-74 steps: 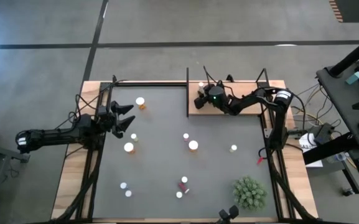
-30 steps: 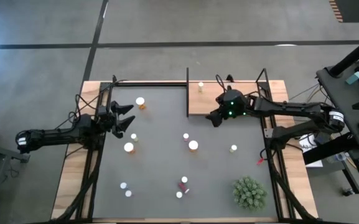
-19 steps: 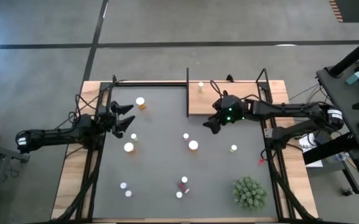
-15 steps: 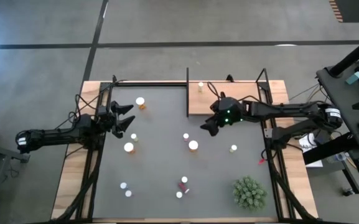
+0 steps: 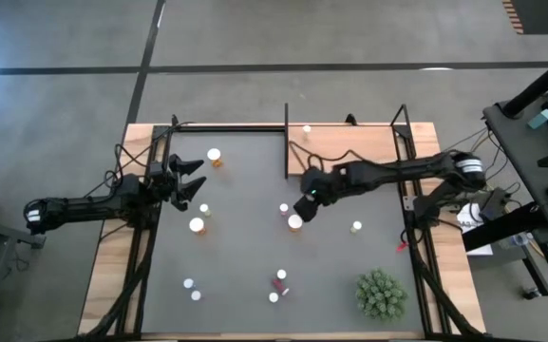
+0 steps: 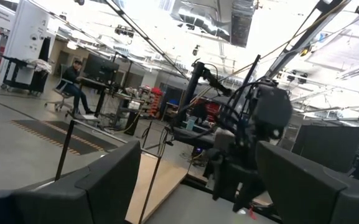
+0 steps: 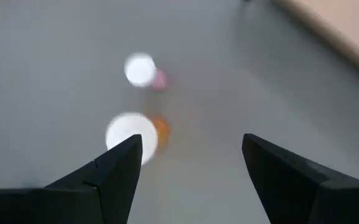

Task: Pick and place medicine bottles onto shelf by color
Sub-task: Put the right bottom orange medicine bottle on the shelf

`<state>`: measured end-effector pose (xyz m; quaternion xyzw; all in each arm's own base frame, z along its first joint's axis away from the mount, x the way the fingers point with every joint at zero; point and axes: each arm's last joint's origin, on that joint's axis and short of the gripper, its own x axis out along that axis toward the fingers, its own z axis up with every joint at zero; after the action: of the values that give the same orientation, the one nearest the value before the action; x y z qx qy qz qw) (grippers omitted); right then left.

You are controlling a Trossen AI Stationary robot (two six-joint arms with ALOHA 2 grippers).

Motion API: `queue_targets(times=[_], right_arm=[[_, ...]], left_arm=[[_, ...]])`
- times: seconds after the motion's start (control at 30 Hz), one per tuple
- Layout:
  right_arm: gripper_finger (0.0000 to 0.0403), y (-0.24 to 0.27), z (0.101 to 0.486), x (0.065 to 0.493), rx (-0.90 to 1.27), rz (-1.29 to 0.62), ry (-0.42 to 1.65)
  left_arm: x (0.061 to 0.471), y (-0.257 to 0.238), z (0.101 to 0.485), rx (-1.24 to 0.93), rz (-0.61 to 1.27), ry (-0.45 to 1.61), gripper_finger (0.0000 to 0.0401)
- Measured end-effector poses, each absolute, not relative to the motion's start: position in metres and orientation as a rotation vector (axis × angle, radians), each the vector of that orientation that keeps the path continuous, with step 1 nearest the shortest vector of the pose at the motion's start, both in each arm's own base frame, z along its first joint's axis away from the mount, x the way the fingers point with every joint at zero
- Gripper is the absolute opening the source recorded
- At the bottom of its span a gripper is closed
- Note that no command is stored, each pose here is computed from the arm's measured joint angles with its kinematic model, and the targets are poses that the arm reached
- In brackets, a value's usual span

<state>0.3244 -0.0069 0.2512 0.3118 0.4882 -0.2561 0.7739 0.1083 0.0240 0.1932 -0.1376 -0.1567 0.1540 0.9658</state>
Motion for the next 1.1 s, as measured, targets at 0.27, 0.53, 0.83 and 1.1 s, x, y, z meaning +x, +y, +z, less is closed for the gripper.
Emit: queue_targets(times=[0.27, 0.53, 0.83, 1.1], right_arm=[[0.0276, 0.01, 0.249, 0.339, 0.784, -0.66, 1.134], [0.0291, 0.017, 0.25, 0.348, 0.803, -0.652, 1.13], [0.0299, 0.029, 0.239, 0.354, 0.879, -0.682, 1.152], [0.0301, 0.03, 0.222, 0.366, 0.888, -0.713, 1.166]], left_arm=[[0.108, 0.024, 0.193, -0.278, 0.312, -0.317, 0.0302], [0.108, 0.024, 0.193, -0.278, 0.312, -0.318, 0.0302], [0.108, 0.024, 0.193, -0.278, 0.312, -0.318, 0.0302], [0.108, 0.024, 0.193, -0.278, 0.311, -0.318, 0.0302]])
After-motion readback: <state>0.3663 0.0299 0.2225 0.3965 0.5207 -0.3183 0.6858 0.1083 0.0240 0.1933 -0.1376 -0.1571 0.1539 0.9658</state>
